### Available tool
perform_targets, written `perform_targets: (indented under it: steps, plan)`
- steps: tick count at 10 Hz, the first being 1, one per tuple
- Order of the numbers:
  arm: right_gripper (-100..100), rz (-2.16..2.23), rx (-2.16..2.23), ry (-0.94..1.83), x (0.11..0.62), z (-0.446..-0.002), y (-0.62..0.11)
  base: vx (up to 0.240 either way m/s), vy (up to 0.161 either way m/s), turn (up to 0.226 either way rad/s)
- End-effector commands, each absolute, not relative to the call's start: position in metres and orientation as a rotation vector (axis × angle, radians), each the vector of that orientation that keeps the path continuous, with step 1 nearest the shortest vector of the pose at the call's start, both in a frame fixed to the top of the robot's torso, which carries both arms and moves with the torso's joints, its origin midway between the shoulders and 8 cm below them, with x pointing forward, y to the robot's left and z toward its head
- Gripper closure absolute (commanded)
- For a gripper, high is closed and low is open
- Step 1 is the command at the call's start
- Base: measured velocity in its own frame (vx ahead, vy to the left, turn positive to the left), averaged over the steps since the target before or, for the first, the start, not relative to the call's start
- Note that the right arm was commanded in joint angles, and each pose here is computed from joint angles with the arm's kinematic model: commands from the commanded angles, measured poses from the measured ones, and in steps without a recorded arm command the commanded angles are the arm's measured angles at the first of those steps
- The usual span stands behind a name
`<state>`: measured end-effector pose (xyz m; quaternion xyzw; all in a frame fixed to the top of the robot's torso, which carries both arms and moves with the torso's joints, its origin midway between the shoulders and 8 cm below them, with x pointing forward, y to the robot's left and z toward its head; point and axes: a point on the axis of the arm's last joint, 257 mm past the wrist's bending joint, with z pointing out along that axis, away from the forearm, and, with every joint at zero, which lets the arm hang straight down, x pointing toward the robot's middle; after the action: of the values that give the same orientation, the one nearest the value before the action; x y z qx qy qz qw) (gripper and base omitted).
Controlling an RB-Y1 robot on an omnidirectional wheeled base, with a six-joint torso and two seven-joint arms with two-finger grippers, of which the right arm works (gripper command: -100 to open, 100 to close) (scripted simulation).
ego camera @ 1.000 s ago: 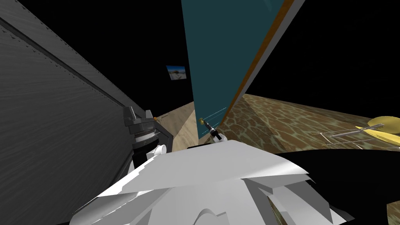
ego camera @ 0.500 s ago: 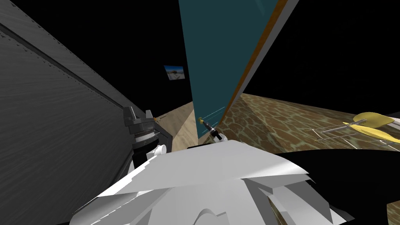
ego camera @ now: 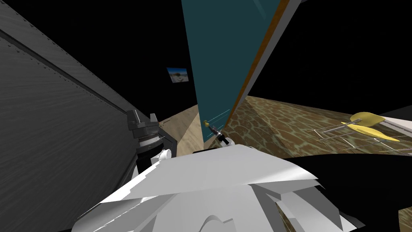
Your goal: Push the door open
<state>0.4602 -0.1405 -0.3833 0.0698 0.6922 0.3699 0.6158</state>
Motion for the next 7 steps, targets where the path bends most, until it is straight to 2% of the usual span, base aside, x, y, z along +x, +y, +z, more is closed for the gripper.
perform_targets:
  steps: [1, 7]
  plan:
    - [-100, 0.831, 0.131, 1.595, 0.4596, -0.3836, -0.14, -0.022, 0.008, -0.028]
    - [-100, 0.719, -0.049, 1.592, 0.4531, -0.3856, -0.1354, -0.028, 0.008, -0.057]
